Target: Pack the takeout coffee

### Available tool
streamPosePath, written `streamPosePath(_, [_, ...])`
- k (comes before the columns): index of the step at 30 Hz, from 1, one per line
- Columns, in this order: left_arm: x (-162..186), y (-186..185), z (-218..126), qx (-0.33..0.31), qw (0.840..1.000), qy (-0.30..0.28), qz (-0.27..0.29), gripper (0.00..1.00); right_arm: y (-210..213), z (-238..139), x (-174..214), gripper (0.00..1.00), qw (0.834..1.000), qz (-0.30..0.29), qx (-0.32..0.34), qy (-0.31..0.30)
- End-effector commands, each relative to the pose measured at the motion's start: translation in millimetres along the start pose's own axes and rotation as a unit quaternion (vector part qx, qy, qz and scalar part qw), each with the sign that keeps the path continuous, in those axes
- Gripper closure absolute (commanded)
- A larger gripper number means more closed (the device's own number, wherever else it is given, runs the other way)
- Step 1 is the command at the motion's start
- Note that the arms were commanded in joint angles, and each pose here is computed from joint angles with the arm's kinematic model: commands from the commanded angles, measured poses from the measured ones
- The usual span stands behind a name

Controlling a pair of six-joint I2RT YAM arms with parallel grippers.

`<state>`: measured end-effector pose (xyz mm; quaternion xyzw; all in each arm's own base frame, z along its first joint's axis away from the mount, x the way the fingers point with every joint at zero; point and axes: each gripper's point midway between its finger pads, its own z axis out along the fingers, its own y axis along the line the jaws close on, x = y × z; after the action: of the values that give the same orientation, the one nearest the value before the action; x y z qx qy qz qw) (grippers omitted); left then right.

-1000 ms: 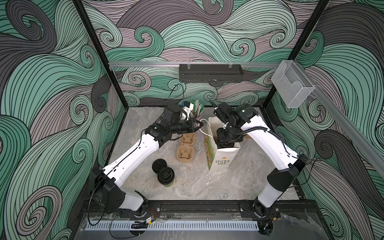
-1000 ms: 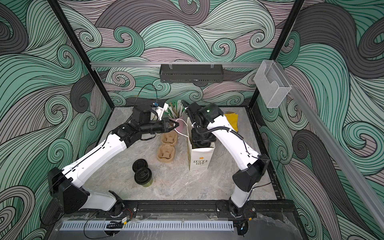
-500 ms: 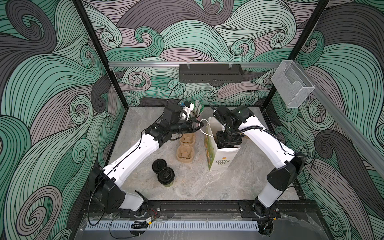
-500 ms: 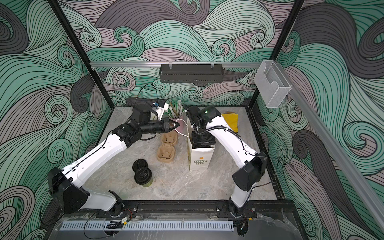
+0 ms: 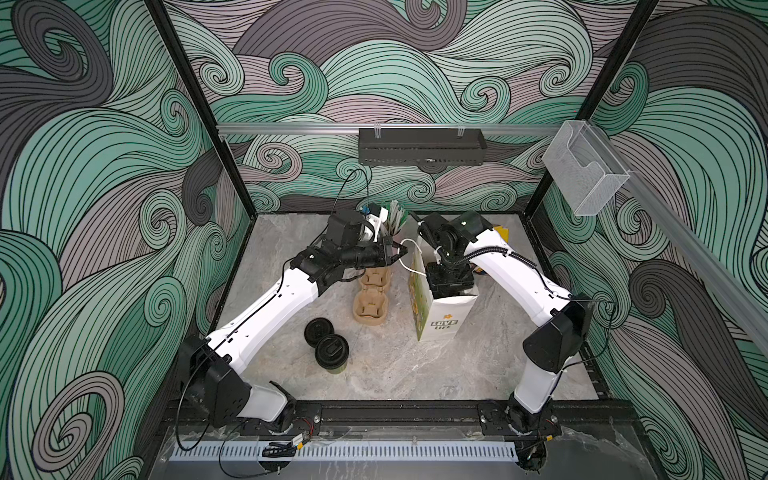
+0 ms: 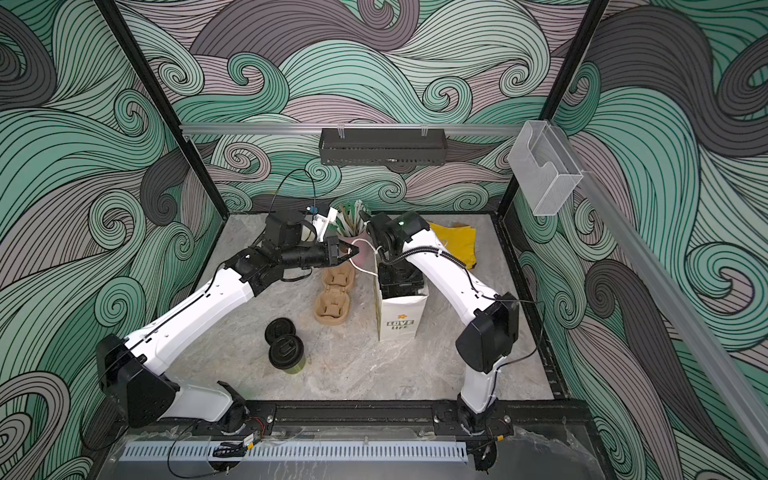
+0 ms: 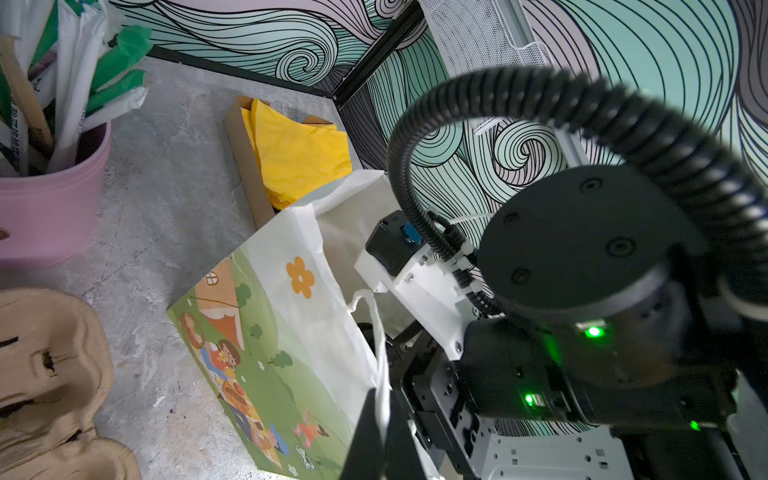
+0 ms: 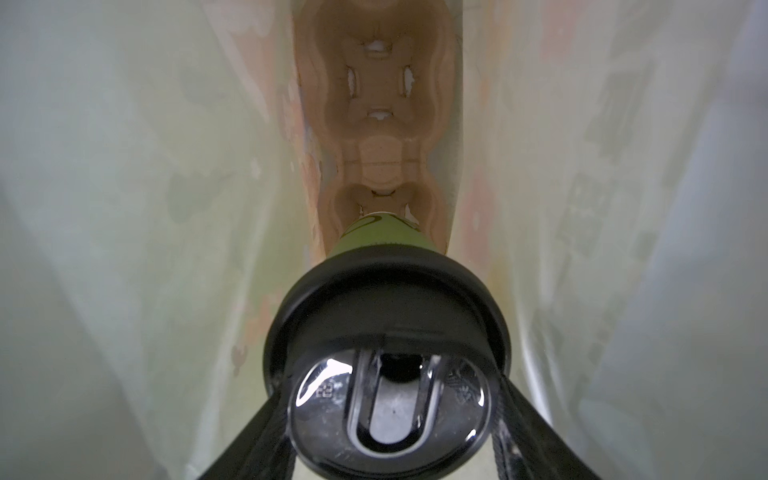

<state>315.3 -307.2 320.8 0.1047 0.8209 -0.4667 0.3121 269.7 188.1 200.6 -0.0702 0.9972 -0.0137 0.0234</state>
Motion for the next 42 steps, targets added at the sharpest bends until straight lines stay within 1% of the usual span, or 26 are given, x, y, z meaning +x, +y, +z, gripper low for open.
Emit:
streamPosePath(1, [1,-4,-1,0.007,1.000,0.000,0.004,1.00,-1,10,-1,0.34,1.000,0.001,0.003,0.011])
streamPosePath(31, [2,-2,-4,0.000,1.000,-0.005,0.005,1.00,9,60,-5,0.35,0.999,0.014,-0.015,0.032])
streamPosePath(42, [9,5,-6,-0.010,1.000,-0.003,0.000,1.00,13,74,-4,0.36,0.999,0.019,-0.024,0.035])
